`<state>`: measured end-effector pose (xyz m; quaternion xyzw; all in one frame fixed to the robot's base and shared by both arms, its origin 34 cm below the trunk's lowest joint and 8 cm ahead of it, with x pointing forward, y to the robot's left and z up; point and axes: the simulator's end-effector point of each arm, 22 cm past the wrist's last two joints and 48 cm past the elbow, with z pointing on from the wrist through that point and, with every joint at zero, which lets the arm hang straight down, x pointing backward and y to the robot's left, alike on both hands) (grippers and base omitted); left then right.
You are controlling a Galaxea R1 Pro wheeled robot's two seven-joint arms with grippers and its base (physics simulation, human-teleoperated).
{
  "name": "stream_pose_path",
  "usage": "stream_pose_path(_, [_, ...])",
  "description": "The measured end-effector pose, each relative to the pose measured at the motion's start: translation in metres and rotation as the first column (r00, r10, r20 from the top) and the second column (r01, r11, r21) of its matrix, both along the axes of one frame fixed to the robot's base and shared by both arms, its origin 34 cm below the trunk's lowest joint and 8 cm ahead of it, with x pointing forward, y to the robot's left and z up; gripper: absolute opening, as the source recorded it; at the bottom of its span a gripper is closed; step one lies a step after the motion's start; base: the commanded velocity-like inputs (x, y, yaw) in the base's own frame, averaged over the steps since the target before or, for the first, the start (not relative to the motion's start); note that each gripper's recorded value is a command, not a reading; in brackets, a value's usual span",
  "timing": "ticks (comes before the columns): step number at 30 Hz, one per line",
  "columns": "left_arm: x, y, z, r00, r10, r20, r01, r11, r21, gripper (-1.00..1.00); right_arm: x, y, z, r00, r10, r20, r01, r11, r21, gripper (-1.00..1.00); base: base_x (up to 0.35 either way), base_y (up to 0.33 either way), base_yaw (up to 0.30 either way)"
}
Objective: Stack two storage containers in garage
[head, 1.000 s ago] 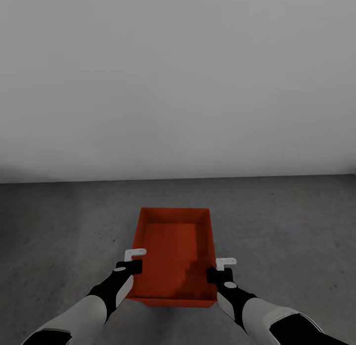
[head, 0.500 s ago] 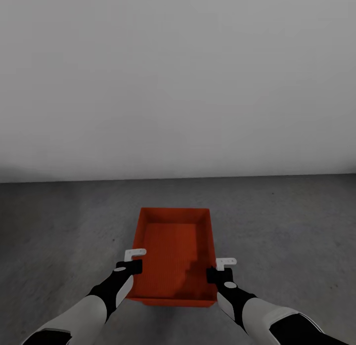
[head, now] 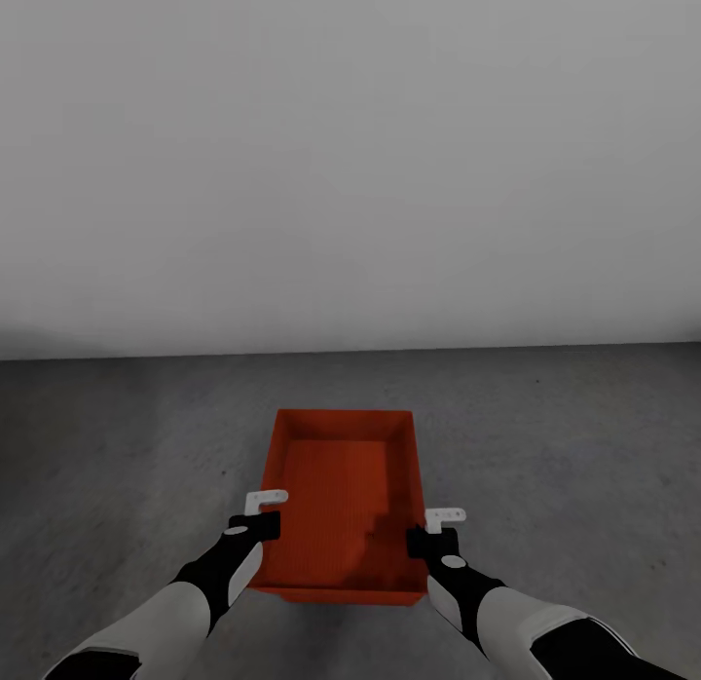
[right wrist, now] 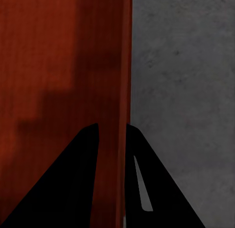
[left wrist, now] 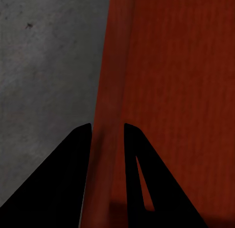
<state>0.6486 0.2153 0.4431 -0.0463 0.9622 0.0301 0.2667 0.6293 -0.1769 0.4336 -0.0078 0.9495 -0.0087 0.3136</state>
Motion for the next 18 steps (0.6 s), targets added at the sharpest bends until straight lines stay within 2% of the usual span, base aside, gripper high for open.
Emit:
stream_pose_path(14, [0.0002,-0.0003,0.0002,1.0,0.0,0.001,0.0,1.0,0.0,-1.0,0.0002,-0.0002,0.0,1.0,0.0,0.0,0.0,1.0,0.0,-1.0,0.0,-0.001,0.0])
stream_pose_path(18, [0.0002,-0.0002,0.0002,1.0,0.0,0.001,0.0,1.0,0.0,-1.0,0.0003,-0.0001,0.0001,1.0,0.0,0.001,0.0,1.0,0.0,-1.0,0.0,-0.111,0.0])
